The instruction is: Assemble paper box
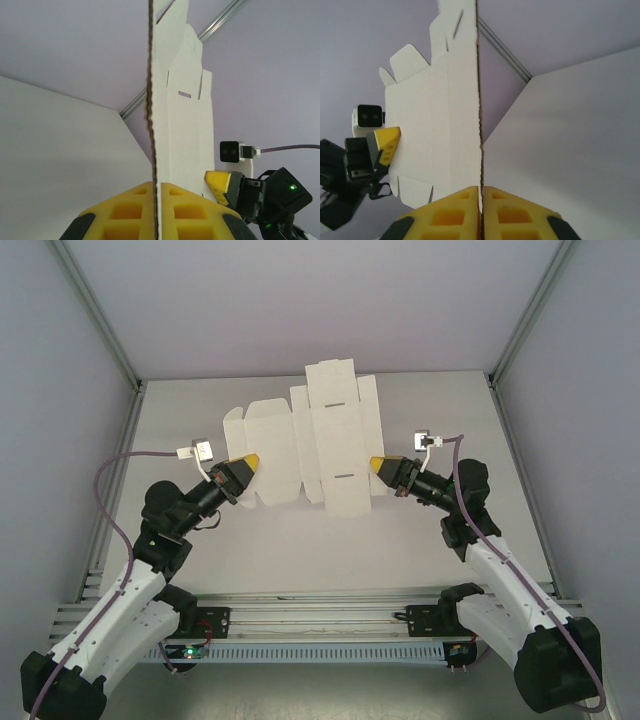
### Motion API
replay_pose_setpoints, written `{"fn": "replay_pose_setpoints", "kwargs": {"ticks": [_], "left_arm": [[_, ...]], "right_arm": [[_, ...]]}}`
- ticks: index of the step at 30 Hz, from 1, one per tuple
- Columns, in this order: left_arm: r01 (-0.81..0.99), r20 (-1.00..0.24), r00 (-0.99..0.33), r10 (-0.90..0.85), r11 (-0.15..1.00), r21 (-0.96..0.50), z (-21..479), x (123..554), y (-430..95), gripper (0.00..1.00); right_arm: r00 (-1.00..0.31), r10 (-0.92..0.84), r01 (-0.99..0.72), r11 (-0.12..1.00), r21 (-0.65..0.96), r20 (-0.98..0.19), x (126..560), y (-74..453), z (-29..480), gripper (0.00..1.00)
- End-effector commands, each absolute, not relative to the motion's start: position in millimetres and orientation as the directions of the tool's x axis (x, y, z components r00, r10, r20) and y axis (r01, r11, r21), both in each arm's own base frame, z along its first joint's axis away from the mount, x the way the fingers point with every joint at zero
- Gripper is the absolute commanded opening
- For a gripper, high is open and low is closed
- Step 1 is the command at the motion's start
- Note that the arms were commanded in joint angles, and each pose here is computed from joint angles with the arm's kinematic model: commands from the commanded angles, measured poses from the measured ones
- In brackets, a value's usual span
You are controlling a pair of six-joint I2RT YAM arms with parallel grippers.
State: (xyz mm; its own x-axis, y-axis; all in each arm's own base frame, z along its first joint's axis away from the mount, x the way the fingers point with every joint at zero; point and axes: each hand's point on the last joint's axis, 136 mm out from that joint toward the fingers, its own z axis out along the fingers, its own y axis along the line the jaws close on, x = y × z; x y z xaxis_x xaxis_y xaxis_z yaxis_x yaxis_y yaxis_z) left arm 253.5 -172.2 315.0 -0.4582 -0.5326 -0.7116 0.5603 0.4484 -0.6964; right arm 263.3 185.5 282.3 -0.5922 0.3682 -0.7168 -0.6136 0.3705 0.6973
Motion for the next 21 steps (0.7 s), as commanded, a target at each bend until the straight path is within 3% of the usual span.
{"fn": "replay_pose_setpoints", "kwargs": {"ticks": [1,3,4,5,6,7,10,13,17,21], "left_arm": [[0.534,-0.714,-0.455,-0.532,0.479,-0.697,306.3,253.3,-169.3,0.0],[0.489,-0.708,-0.467,-0.529,0.513,-0.706,296.6,256.3,-165.1,0.0],[0.448,-0.701,-0.478,-0.529,0.54,-0.713,288.7,258.8,-161.2,0.15],[0.411,-0.7,-0.487,-0.523,0.569,-0.712,280.6,260.4,-157.4,0.46],[0.366,-0.702,-0.498,-0.509,0.611,-0.702,269.4,261.9,-152.0,0.92],[0.312,-0.706,-0.507,-0.494,0.659,-0.685,257.4,263.3,-144.8,1.0],[0.075,-0.711,-0.533,-0.458,0.811,-0.58,217.4,265.1,-107.7,1.0],[-0.14,-0.705,-0.553,-0.445,0.883,-0.447,188.9,259.2,-70.0,1.0],[-0.18,-0.69,-0.579,-0.434,0.894,-0.41,173.8,255.7,-64.3,1.0],[-0.161,-0.693,-0.584,-0.423,0.897,-0.412,174.1,258.5,-68.0,1.0]], "right_arm": [[-0.526,0.359,-0.648,0.417,0.637,-0.771,264.6,183.5,296.4,0.0],[-0.524,0.339,-0.624,0.471,0.623,-0.781,268.4,180.3,288.8,0.0],[-0.523,0.323,-0.612,0.502,0.611,-0.789,269.8,178.7,284.9,0.0],[-0.522,0.301,-0.595,0.542,0.594,-0.798,272.6,176.4,278.7,0.0],[-0.521,0.268,-0.581,0.584,0.567,-0.81,274.4,174.4,271.5,0.0],[-0.526,0.237,-0.572,0.612,0.546,-0.817,275.7,173.2,265.3,0.0],[-0.559,0.132,-0.59,0.63,0.504,-0.819,274.2,179.0,244.7,0.0],[-0.614,0.055,-0.612,0.598,0.518,-0.787,273.9,190.5,219.7,0.0],[-0.678,-0.005,-0.584,0.612,0.534,-0.735,282.5,196.0,181.4,0.0],[-0.67,-0.154,-0.597,0.694,0.403,-0.726,293.7,194.8,150.1,0.0]]}}
